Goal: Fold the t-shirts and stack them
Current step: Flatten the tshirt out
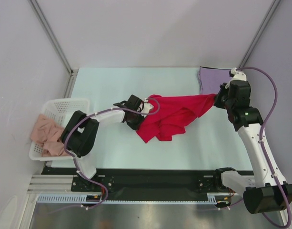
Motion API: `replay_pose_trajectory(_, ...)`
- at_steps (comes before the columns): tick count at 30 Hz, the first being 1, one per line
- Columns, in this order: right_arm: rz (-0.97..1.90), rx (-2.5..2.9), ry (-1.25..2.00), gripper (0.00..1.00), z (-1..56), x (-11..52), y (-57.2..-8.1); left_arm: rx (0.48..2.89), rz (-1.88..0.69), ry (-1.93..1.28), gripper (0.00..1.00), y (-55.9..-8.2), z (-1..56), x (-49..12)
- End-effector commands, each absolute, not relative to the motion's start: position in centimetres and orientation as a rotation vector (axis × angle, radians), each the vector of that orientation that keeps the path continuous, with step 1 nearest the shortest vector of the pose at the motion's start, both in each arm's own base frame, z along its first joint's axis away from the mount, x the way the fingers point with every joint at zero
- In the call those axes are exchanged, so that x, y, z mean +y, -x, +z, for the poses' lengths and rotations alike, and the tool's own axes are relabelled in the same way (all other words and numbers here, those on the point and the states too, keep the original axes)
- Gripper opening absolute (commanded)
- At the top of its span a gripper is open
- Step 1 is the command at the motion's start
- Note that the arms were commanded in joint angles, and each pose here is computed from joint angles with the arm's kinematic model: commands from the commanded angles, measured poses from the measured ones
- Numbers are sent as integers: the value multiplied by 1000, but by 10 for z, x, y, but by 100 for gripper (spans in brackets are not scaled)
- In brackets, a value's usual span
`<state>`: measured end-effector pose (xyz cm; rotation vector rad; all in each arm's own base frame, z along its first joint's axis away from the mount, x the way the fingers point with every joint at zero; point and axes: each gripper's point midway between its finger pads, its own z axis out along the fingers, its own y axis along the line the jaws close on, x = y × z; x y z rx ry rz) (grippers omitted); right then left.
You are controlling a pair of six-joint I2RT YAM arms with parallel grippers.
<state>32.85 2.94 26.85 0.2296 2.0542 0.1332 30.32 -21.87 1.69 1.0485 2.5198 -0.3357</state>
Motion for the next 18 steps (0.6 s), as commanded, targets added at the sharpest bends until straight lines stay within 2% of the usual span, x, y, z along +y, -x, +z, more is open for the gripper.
replay_pose_trajectory(1,124,1890,-229,0,334,21,-327,2382,-176,-932,0,-340,85,-186)
replay_pose_trajectory(3,132,1819,-232,0,369,18,-326,2316,-97,-832,0,-363,131,-150)
replay_pose_trajectory(4,135,1796,-233,0,381,18,-325,2204,-77,-773,0,-376,186,-140)
replay_pose_trajectory(6,176,1704,-210,0,429,22,-319,2141,4,-747,0,-376,238,-105)
replay_pose_trajectory(7,196,1661,-197,0,449,24,-313,2055,48,-718,0,-377,283,-95)
replay_pose_trajectory(9,252,1594,-167,0,481,32,-299,1927,180,-720,0,-352,345,-69)
replay_pose_trajectory(10,275,1506,-153,0,517,33,-280,1849,238,-684,0,-339,384,-57)
replay_pose_trajectory(13,332,1367,-96,0,571,39,-236,1710,349,-637,1,-287,452,-29)
replay_pose_trajectory(15,362,1323,-59,0,589,44,-214,1640,408,-602,0,-254,484,-12)
replay_pose_trajectory(18,396,1264,-12,0,612,50,-187,1611,480,-563,0,-234,504,5)
